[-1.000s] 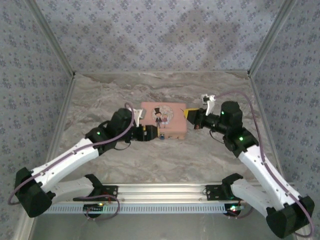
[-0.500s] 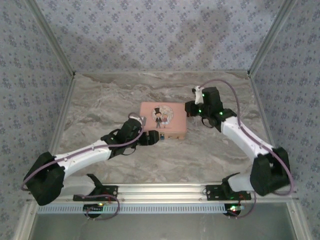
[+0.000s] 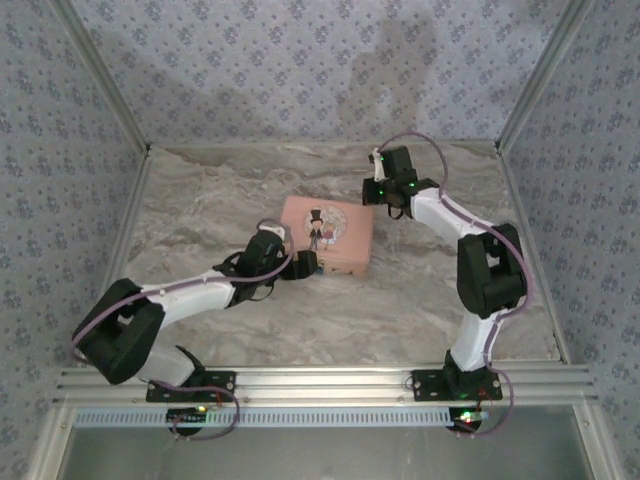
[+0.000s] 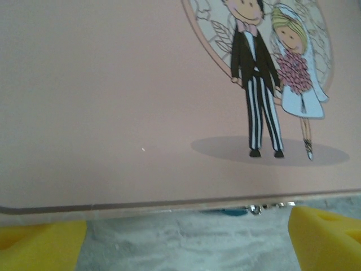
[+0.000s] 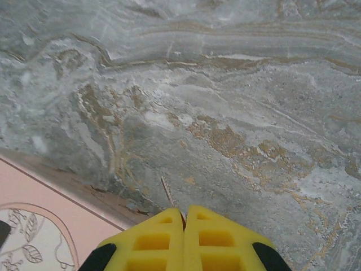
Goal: Unlock the padlock with the key
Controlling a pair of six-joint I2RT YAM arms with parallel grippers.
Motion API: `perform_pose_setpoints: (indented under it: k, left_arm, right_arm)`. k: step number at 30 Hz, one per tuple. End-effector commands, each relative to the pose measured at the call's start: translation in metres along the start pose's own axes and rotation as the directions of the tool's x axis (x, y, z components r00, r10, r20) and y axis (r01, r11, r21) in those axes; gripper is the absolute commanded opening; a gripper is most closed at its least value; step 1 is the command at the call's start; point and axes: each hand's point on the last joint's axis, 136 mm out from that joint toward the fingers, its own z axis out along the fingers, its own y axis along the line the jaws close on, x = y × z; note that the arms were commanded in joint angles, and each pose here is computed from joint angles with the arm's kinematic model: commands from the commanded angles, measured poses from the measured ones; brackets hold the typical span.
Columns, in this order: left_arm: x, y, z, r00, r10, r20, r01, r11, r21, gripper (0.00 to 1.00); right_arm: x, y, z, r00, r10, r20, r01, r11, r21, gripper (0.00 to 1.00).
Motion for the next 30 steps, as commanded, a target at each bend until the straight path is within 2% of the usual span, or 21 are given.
perform_pose_setpoints:
  k: [1,4,8,11,15,17,26,30]
  left_arm:
    - [-0.031,-0.016,0.007,0.998,0.028,0.058,-0.032,0.997,0.065,0.93]
    - [-0.032,-0.019,0.012,0.998,0.029,0.053,-0.034,0.994,0.1,0.98]
    - [-0.017,-0.022,0.016,0.999,0.033,0.035,-0.038,0.988,0.15,0.98]
    - [-0.009,-0.02,0.016,0.997,0.033,0.062,-0.044,0.984,0.174,0.98]
    - [0.0,-0.026,0.02,0.984,0.122,0.127,-0.145,0.972,0.188,0.98]
    - [0.007,-0.026,0.027,0.98,0.154,0.125,-0.174,0.969,0.176,0.98]
    - [0.017,-0.037,0.049,0.968,0.175,0.178,-0.219,0.938,0.27,0.98]
    - [0.026,-0.057,0.057,0.965,0.218,0.143,-0.256,0.896,0.363,0.9]
  right_arm:
    - [-0.002,-0.004,0.005,0.999,-0.025,-0.021,0.026,0.999,0.033,0.0]
    - [0.002,-0.005,0.008,0.999,-0.04,-0.035,0.042,0.998,0.049,0.0]
    - [0.011,-0.002,0.014,0.996,-0.063,-0.058,0.066,0.996,0.054,0.0]
    - [0.014,-0.003,0.016,0.996,-0.064,-0.06,0.067,0.996,0.053,0.0]
    - [0.018,-0.001,0.02,0.994,-0.079,-0.07,0.082,0.995,0.052,0.0]
    - [0.021,-0.001,0.02,0.994,-0.079,-0.074,0.083,0.995,0.048,0.0]
    - [0.026,0.0,0.021,0.993,-0.091,-0.081,0.094,0.995,0.04,0.0]
    - [0.03,-0.002,0.023,0.992,-0.094,-0.087,0.098,0.994,0.043,0.0]
